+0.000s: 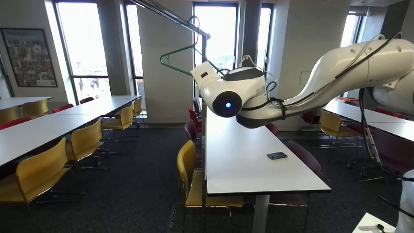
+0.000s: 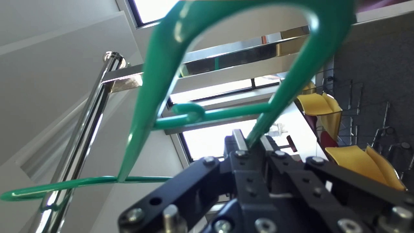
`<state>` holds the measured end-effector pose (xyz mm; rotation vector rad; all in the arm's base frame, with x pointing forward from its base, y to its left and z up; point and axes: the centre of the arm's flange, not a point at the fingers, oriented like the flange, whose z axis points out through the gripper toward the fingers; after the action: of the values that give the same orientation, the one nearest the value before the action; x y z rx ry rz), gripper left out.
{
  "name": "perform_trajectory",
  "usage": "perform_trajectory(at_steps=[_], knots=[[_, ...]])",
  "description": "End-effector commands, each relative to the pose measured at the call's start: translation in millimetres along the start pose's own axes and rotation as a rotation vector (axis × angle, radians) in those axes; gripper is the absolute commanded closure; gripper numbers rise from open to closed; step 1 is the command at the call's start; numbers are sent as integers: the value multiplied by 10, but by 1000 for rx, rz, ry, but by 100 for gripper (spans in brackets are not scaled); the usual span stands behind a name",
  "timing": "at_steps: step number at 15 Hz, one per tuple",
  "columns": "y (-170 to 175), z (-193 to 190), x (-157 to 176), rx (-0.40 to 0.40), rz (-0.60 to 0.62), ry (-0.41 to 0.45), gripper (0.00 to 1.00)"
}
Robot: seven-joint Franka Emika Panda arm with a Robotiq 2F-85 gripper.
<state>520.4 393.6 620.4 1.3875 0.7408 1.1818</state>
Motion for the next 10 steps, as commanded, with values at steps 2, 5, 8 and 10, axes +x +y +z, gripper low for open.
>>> perform_trajectory(at_steps=[2, 5, 8, 10], knots=[[483, -254, -48, -21, 46, 65, 97], [556, -384, -141, 18, 62, 65, 97], [469, -583, -330, 89, 71, 52, 97], [365, -735, -439, 132, 64, 48, 97]])
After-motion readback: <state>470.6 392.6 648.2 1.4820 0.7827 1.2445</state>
